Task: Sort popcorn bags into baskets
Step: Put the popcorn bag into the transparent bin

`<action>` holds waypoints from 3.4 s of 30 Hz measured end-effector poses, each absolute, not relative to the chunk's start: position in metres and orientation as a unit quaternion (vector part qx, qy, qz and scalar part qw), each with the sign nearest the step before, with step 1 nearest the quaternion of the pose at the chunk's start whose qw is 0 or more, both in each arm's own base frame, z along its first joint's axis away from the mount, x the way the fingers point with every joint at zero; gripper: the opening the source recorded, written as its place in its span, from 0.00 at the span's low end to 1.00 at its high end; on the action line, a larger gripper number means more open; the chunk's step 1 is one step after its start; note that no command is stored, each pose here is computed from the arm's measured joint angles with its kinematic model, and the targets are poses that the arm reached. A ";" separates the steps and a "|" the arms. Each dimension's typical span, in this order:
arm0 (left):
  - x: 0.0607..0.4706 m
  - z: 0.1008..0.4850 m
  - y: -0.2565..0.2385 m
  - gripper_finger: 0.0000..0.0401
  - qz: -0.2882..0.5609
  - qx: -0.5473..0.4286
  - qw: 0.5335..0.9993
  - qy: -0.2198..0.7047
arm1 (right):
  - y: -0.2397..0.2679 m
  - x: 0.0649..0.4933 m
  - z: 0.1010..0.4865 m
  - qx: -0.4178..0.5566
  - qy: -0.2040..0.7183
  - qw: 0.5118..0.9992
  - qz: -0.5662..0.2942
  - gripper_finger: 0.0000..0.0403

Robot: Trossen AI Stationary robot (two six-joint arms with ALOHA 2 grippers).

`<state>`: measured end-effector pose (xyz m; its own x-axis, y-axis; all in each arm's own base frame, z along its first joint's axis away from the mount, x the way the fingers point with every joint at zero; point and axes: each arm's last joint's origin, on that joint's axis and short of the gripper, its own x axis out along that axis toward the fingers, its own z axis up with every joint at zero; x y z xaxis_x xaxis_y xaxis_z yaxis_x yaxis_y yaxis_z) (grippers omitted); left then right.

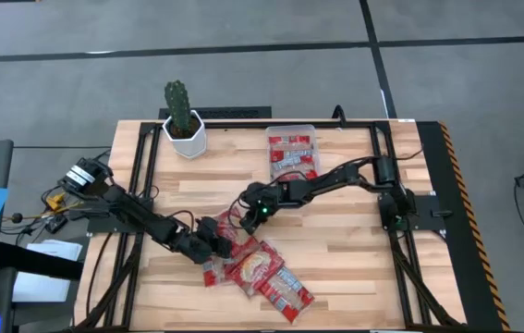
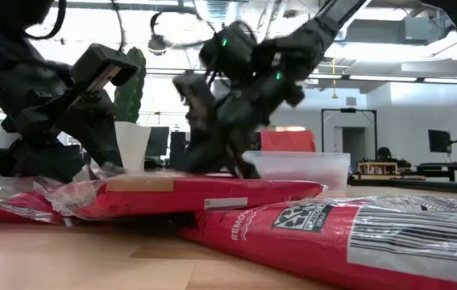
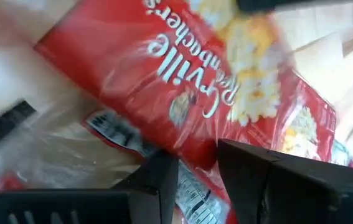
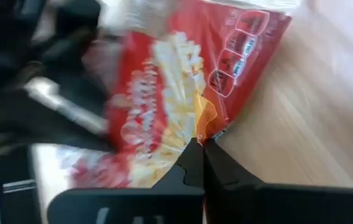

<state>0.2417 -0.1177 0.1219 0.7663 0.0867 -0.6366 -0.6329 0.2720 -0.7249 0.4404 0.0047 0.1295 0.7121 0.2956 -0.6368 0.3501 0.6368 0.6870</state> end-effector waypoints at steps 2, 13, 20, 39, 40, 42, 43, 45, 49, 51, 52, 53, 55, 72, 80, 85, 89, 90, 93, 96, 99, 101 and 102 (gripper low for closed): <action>0.240 0.130 -0.117 0.25 0.224 -0.549 0.768 0.243 | -0.004 0.443 0.142 0.425 0.358 0.832 -0.011 0.01; 0.234 0.183 -0.109 0.25 0.173 -0.555 0.800 0.147 | -0.059 0.414 0.210 0.379 0.322 0.867 -0.031 0.01; 0.233 0.202 -0.101 0.25 0.161 -0.551 0.813 0.100 | -0.104 0.376 0.252 0.325 0.315 0.889 -0.067 0.01; 0.244 0.203 -0.072 0.25 0.156 -0.515 0.834 0.123 | -0.186 0.263 0.268 0.036 0.502 0.864 -0.029 0.01; 0.244 0.203 -0.070 0.25 0.154 -0.517 0.833 0.126 | -0.185 0.263 0.268 0.027 0.506 0.862 -0.019 0.01; 0.245 0.203 -0.067 0.25 0.149 -0.516 0.833 0.131 | -0.180 0.264 0.267 0.012 0.513 0.859 -0.002 0.01; 0.246 0.203 -0.066 0.25 0.147 -0.514 0.834 0.134 | -0.178 0.264 0.267 0.009 0.517 0.856 0.005 0.01; 0.246 0.203 -0.064 0.25 0.143 -0.513 0.835 0.138 | -0.174 0.264 0.266 0.004 0.525 0.851 0.016 0.02; 0.247 0.203 -0.063 0.25 0.144 -0.510 0.837 0.138 | -0.166 0.268 0.262 0.000 0.538 0.843 0.034 0.02; 0.247 0.203 -0.063 0.25 0.144 -0.506 0.839 0.138 | -0.163 0.274 0.258 -0.013 0.544 0.838 0.036 0.01; 0.247 0.203 -0.063 0.25 0.144 -0.506 0.839 0.138 | -0.162 0.277 0.257 -0.021 0.546 0.837 0.033 0.01; 0.247 0.203 -0.063 0.25 0.144 -0.507 0.838 0.138 | -0.161 0.281 0.256 -0.030 0.545 0.838 0.029 0.02; 0.246 0.202 -0.063 0.25 0.148 -0.512 0.835 0.141 | -0.159 0.285 0.256 -0.042 0.539 0.841 0.024 0.04; 0.246 0.201 -0.061 0.26 0.154 -0.501 0.839 0.145 | -0.134 0.306 0.268 -0.144 0.541 0.828 -0.007 0.20; 0.246 0.201 -0.061 0.36 0.152 -0.491 0.845 0.149 | -0.135 0.311 0.296 -0.114 0.514 0.850 -0.034 0.19; 0.248 0.201 -0.057 0.40 0.146 -0.507 0.836 0.151 | -0.139 0.308 0.289 -0.078 0.500 0.863 0.002 0.18; 0.250 0.204 -0.055 0.41 0.136 -0.516 0.834 0.139 | -0.146 0.306 0.287 -0.044 0.487 0.872 0.006 0.18; 0.250 0.205 -0.055 0.41 0.136 -0.517 0.834 0.137 | -0.147 0.304 0.287 -0.033 0.484 0.874 0.010 0.18; 0.250 0.205 -0.053 0.41 0.135 -0.515 0.835 0.137 | -0.152 0.303 0.287 -0.013 0.471 0.882 0.025 0.18; 0.251 0.205 -0.053 0.41 0.128 -0.517 0.834 0.143 | -0.154 0.301 0.277 -0.011 0.471 0.882 0.023 0.18; 0.251 0.205 -0.053 0.41 0.115 -0.521 0.832 0.151 | -0.156 0.298 0.267 -0.003 0.479 0.878 0.021 0.18; 0.252 0.208 -0.054 0.41 0.093 -0.523 0.834 0.148 | -0.155 0.296 0.260 -0.001 0.484 0.875 0.023 0.18; 0.253 0.210 -0.054 0.41 0.082 -0.521 0.838 0.140 | -0.154 0.295 0.254 0.000 0.487 0.873 0.024 0.18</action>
<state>0.2530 -0.0540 0.2101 0.9471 -0.0080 -0.3210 -0.2843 0.4437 -0.8499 0.2954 -0.1542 0.2545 0.5253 0.0419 -0.8499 -0.0414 0.9989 0.0237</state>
